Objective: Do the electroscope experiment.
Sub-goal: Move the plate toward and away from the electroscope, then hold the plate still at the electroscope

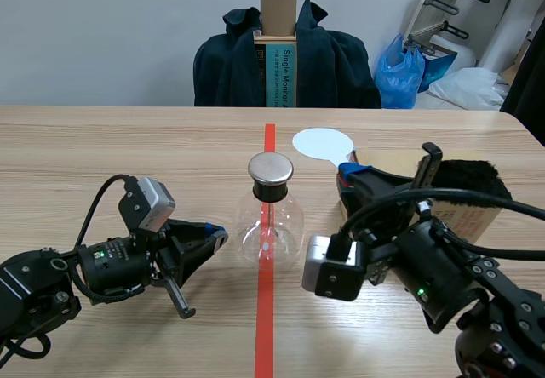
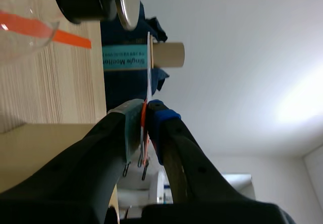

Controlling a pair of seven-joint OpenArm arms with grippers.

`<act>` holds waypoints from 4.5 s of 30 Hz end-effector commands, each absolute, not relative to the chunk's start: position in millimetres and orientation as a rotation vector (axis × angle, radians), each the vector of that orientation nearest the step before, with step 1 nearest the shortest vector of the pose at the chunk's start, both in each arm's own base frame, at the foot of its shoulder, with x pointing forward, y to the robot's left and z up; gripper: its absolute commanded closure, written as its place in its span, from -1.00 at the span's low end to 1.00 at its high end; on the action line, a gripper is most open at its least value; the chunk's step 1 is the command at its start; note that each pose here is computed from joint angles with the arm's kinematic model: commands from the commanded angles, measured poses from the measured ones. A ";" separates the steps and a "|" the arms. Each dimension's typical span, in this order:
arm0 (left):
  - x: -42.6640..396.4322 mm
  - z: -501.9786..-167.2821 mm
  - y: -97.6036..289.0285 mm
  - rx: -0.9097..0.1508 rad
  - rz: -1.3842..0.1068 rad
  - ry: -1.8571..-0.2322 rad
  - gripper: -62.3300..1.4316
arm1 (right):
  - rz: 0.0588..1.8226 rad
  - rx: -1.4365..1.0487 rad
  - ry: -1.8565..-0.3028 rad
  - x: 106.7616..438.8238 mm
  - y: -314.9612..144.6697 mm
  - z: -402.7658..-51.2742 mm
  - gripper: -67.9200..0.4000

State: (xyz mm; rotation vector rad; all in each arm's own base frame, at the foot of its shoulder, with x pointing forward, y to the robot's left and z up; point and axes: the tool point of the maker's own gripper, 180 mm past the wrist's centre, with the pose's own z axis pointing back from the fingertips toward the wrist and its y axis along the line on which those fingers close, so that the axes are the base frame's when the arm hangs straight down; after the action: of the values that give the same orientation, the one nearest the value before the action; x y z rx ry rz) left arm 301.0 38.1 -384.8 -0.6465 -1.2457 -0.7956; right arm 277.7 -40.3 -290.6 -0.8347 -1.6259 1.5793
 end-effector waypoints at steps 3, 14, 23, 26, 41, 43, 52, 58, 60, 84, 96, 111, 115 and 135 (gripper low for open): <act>306.9 -373.2 33.0 -0.661 -0.792 -1.289 0.86 | 1.602 -0.848 -1.703 278.2 -35.0 -274.1 0.96; 306.9 -373.3 33.1 -0.661 -0.792 -1.289 0.86 | 1.712 -0.751 -1.801 260.8 -14.4 -274.2 0.96; 306.9 -373.3 33.1 -0.661 -0.792 -1.289 0.86 | 1.750 -0.715 -1.834 254.0 -7.8 -274.4 0.96; 306.9 -373.3 33.1 -0.661 -0.792 -1.289 0.86 | 1.754 -0.711 -1.838 253.2 -7.1 -274.4 0.96; 306.9 -373.3 33.1 -0.661 -0.792 -1.289 0.86 | 1.710 -0.759 -1.795 261.6 -15.2 -274.4 0.96; 306.9 -373.3 33.1 -0.661 -0.792 -1.289 0.86 | 1.690 -0.781 -1.775 265.4 -19.2 -274.4 0.96; 306.9 -373.3 33.1 -0.661 -0.792 -1.289 0.86 | 1.580 -0.891 -1.664 283.1 -42.2 -274.8 0.96; 306.9 -373.3 33.1 -0.661 -0.792 -1.289 0.86 | 1.520 -0.946 -1.603 291.1 -55.8 -275.0 0.96; 306.9 -373.3 33.1 -0.661 -0.792 -1.289 0.86 | 1.505 -0.959 -1.589 292.8 -59.1 -275.0 0.96; 306.9 -373.8 33.1 -0.660 -0.793 -1.286 0.86 | 1.745 -0.756 -1.804 258.5 -11.8 -275.7 0.96; 306.9 -373.8 33.1 -0.660 -0.793 -1.286 0.86 | 1.771 -0.727 -1.829 253.5 -7.1 -275.8 0.96; 306.9 -373.8 33.1 -0.660 -0.793 -1.286 0.86 | 1.770 -0.728 -1.828 253.6 -7.2 -275.8 0.96; 306.9 -373.8 33.1 -0.660 -0.793 -1.286 0.86 | 1.769 -0.728 -1.828 253.7 -7.3 -275.8 0.96; 306.9 -373.8 33.1 -0.660 -0.793 -1.286 0.86 | 1.769 -0.728 -1.828 253.7 -7.3 -275.8 0.96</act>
State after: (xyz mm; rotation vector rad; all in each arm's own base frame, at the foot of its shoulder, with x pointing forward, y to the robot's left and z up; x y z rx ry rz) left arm 301.0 38.2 -385.5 -0.6448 -1.2423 -0.7961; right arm 247.6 -4.6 -291.1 -0.6798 -1.7874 1.7812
